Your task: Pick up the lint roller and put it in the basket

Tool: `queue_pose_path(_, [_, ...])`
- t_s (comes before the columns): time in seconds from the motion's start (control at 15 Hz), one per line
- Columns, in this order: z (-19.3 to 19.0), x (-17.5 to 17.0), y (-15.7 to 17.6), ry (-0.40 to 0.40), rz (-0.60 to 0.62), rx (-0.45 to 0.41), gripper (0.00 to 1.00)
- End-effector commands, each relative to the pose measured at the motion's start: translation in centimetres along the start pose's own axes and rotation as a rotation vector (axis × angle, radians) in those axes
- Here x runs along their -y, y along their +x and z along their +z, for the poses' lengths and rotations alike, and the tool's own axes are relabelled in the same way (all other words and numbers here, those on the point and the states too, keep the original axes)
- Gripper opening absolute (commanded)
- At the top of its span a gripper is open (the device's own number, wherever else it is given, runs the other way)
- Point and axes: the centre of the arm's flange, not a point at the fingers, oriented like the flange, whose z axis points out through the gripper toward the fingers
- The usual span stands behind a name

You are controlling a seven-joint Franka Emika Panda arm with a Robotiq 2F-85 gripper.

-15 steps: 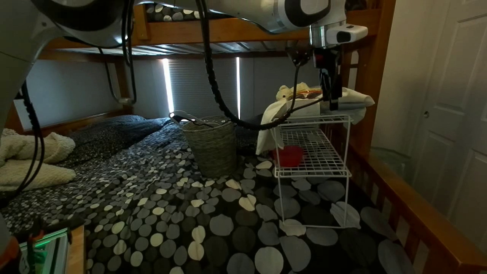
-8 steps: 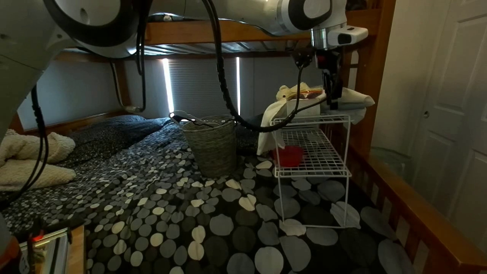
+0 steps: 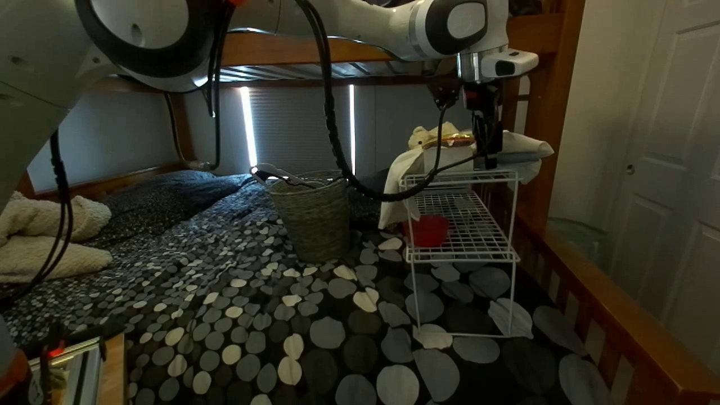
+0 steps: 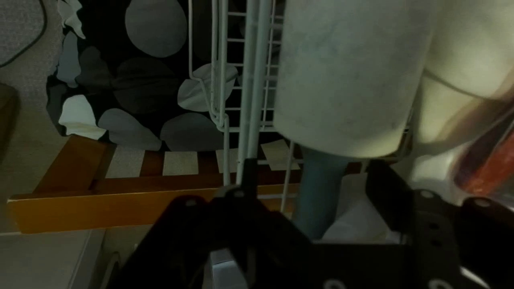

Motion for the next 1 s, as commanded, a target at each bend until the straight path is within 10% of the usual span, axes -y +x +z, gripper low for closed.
queue_pose_path(0.0, [0.8,-0.1,0.5,-0.022,0.02,0.023,0.41])
queue_pose_path(0.33, [-2.0,0.1,-0.4,0.005,0.019,0.005,0.04])
queue_pose_path(0.93, [-14.8,-4.5,-4.7,-0.069,-0.03,-0.075,0.07])
